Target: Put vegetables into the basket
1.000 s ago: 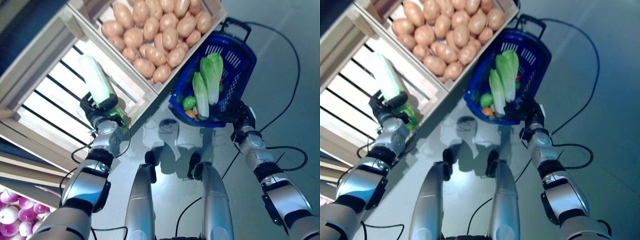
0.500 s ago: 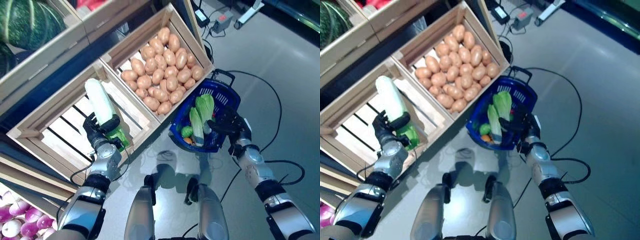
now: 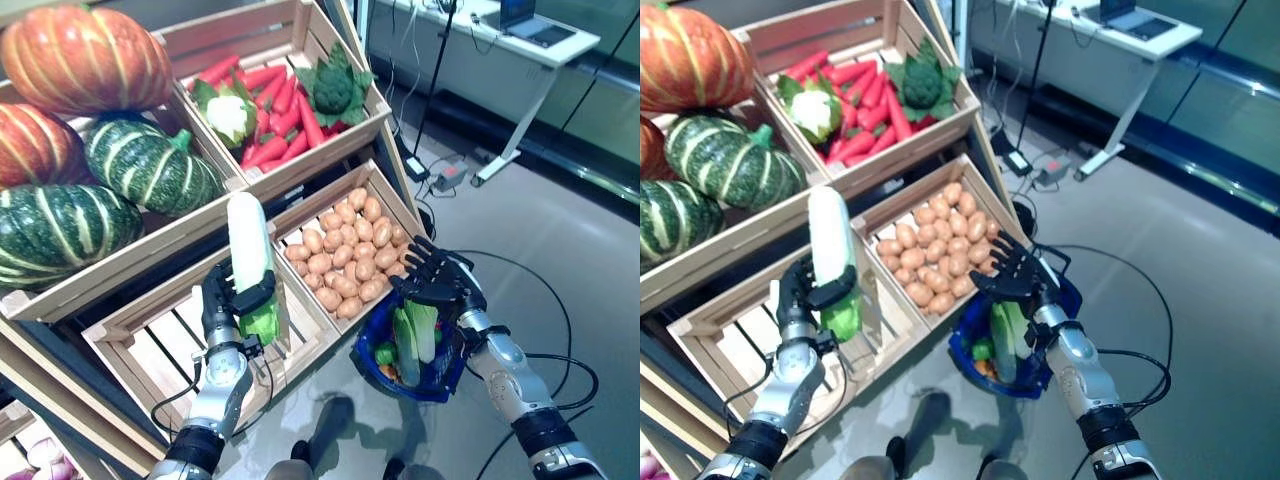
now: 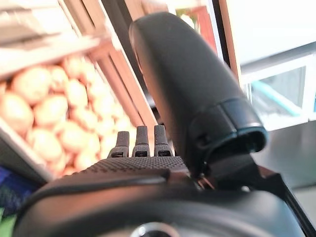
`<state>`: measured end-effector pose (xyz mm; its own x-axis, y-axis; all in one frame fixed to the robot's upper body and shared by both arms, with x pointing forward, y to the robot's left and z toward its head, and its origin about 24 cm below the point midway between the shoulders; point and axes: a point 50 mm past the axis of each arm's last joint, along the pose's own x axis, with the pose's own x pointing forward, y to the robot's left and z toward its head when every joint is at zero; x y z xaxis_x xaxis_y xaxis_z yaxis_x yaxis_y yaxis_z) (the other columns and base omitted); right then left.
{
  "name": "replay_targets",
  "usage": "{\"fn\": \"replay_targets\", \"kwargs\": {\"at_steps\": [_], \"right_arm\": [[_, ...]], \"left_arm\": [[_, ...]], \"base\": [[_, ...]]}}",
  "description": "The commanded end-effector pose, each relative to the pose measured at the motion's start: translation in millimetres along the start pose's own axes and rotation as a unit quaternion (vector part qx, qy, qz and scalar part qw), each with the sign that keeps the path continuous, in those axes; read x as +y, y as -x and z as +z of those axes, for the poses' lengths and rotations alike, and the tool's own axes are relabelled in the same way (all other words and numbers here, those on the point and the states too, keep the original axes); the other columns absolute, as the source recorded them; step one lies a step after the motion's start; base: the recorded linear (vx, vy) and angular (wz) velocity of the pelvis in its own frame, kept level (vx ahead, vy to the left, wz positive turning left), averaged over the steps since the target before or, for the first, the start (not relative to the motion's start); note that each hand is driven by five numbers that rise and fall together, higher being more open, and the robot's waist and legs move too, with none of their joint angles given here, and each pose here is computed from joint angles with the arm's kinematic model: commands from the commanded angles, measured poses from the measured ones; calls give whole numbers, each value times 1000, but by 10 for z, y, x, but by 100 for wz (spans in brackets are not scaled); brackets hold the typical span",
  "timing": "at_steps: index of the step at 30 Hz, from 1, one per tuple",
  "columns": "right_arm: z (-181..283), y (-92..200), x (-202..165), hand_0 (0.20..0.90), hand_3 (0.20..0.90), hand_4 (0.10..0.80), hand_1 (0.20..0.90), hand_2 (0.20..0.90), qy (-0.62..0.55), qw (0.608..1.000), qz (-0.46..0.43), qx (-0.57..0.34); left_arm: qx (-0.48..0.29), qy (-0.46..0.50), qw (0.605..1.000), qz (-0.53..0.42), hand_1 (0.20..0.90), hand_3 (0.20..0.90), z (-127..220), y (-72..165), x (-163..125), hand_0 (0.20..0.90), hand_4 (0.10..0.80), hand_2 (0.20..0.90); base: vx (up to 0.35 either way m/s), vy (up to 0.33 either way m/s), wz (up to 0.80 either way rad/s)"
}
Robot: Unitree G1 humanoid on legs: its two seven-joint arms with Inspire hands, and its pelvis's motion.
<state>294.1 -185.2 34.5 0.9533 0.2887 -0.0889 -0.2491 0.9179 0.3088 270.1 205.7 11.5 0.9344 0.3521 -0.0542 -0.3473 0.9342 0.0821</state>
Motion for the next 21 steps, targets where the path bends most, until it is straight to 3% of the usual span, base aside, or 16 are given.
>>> {"fn": "replay_targets", "kwargs": {"at_steps": [1, 12, 21], "right_arm": [[268, -165, 314, 900, 900, 800, 900, 900, -73, 986, 134, -60], [453, -366, 622, 900, 900, 800, 900, 900, -181, 950, 247, -54], [585, -481, 685, 900, 900, 800, 900, 900, -249, 930, 261, -73]], "left_arm": [[-171, -24, 982, -73, 300, 300, 508, -55, -132, 300, 400, 300], [-187, -78, 959, -199, 300, 300, 330, 121, -309, 300, 400, 300], [-177, -78, 943, -271, 300, 300, 224, 268, -432, 300, 400, 300]], "base": [[17, -7, -3], [4, -3, 2], [17, -6, 4]]}}
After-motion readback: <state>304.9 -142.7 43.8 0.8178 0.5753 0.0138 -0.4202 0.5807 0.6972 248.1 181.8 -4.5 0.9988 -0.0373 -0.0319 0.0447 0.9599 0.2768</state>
